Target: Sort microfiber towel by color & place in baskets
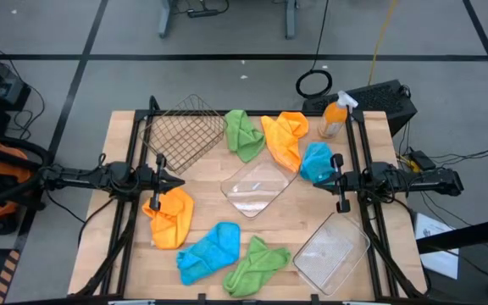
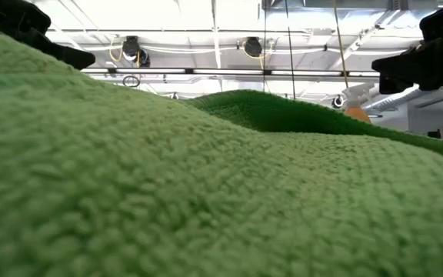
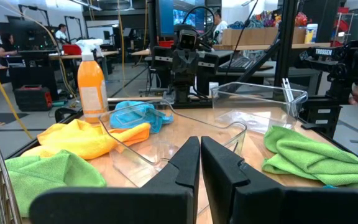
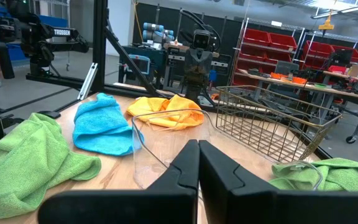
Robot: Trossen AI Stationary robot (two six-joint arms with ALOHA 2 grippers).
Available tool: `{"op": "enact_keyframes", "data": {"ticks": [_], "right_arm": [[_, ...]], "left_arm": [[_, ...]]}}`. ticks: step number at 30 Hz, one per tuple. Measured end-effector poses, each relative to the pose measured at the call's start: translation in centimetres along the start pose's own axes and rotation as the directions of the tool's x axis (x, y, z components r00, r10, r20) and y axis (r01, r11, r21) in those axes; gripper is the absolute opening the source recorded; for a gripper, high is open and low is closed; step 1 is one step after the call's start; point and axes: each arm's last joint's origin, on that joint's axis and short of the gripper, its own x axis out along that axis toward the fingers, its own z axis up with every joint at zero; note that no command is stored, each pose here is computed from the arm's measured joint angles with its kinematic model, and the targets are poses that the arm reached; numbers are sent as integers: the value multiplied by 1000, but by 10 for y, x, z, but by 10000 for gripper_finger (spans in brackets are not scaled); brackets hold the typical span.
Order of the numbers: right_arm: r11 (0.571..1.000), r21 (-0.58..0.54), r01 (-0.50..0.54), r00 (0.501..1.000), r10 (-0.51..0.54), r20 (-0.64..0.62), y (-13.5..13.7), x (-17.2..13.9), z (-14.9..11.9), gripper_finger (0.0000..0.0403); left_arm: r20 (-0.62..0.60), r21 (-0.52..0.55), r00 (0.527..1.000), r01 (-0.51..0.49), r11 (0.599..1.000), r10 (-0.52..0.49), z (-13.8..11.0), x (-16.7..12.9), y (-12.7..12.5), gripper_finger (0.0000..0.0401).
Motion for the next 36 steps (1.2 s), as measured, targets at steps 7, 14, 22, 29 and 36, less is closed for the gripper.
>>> {"op": "enact_keyframes", "data": {"ticks": [7, 14, 22, 29, 36], "right_arm": [[1000, -4, 1, 1000, -1, 3, 0, 0, 0, 0], [1000, -15, 6, 1000, -6, 5, 0, 0, 1, 0], [991, 9, 132, 991, -132, 30, -5, -1, 10, 0], [985, 105, 134, 985, -144, 91, -12, -5, 58, 0], [973, 132, 191, 976, -202, 81, -24, -9, 130, 0]], "left_arm": [[0, 0, 1000, 0, 1000, 0, 0, 0, 0, 25], [0, 0, 1000, 0, 1000, 0, 0, 0, 0, 25], [-1, 0, 1000, 0, 1000, 0, 0, 0, 0, 25], [-1, 0, 1000, 0, 1000, 0, 0, 0, 0, 25], [0, 0, 1000, -8, 1000, 8, 0, 0, 0, 25]]}}
